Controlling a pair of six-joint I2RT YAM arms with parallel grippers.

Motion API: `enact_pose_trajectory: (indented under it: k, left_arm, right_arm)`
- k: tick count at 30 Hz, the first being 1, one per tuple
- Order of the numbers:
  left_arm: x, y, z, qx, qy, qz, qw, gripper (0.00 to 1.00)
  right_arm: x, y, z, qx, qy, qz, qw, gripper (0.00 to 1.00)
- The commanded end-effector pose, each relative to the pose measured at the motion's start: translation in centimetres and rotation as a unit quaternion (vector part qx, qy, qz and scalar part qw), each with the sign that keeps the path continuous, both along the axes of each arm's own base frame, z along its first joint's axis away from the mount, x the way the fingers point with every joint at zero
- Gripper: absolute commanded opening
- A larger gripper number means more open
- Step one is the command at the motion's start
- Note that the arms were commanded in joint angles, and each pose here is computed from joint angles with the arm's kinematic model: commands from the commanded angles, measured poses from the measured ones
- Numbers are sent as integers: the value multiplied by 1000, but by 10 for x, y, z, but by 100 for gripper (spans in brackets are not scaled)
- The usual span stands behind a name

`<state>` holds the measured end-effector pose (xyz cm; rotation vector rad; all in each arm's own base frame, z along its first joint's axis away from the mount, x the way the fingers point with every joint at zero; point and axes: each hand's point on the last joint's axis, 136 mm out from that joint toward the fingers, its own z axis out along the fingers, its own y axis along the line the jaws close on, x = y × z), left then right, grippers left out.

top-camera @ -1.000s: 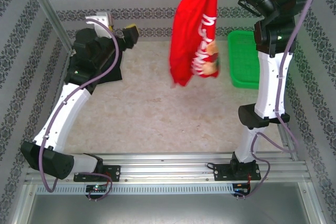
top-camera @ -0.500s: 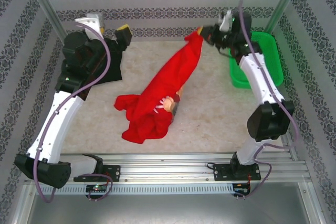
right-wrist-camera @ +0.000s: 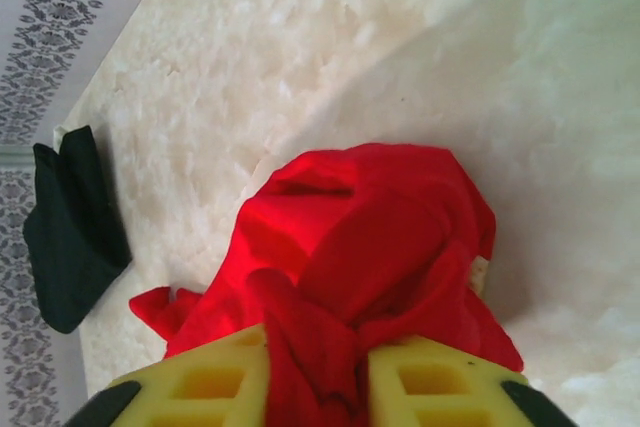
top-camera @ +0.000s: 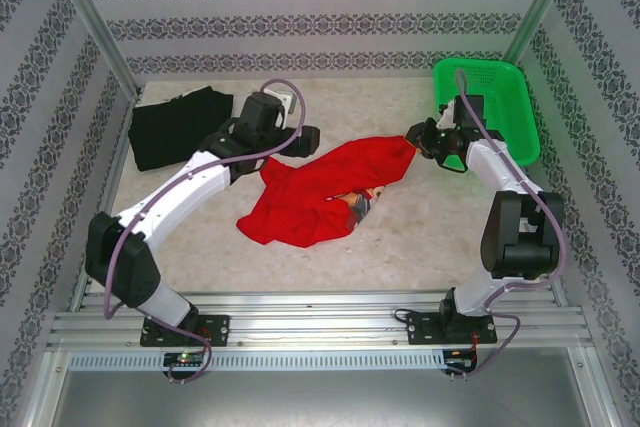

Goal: Fold and stack the t-shirts

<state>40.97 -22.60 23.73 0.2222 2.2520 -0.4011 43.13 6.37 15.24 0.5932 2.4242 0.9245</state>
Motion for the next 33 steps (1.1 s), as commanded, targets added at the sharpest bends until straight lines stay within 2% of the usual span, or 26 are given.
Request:
enact_pose_trajectory:
  k: [1, 4, 6, 12, 13, 15, 17, 21, 23, 24, 28, 33]
  left_arm:
    - [-1, 3, -21, 33, 49, 31, 998, 100]
    - [-7, 15, -49, 57, 102, 64, 991, 100]
    - [-14, 15, -62, 44, 126, 71, 988, 100]
    - [-28, -5, -90, -13, 172, 51, 984, 97]
    - [-30, -7, -96, -13, 183, 45, 982, 97]
    - [-31, -9, -105, -1, 199, 41, 979, 95]
    - [-28, -8, -116, 10, 208, 45, 977, 92]
    - [-20, -19, -135, 2, 224, 42, 974, 80]
    - [-15, -27, -141, -12, 226, 36, 973, 80]
    - [-13, -32, -143, -22, 226, 32, 973, 76]
    - [-9, -47, -145, -54, 227, 16, 972, 34]
    - [-8, -49, -124, -70, 203, 5, 977, 8]
  right_arm:
    - [-13, -6, -13, -35, 29, 8, 999, 33]
    - [-26, -17, -8, -77, 41, 5, 996, 40]
    - [-41, -24, -5, -101, 56, 0, 993, 46]
    - [-90, -17, 2, -122, 44, 6, 992, 78]
    - [-96, -12, 4, -118, 36, 14, 992, 87]
    - [-106, -1, 7, -111, 18, 37, 993, 98]
    - [-114, 3, 2, -114, 15, 47, 992, 98]
    - [-124, -5, -17, -133, 56, 39, 989, 98]
    - [-123, -6, -23, -136, 68, 39, 988, 98]
    - [-121, -7, -26, -139, 72, 39, 987, 98]
    - [-110, -12, -36, -148, 85, 34, 985, 97]
    - [-93, -18, -48, -163, 94, 28, 982, 94]
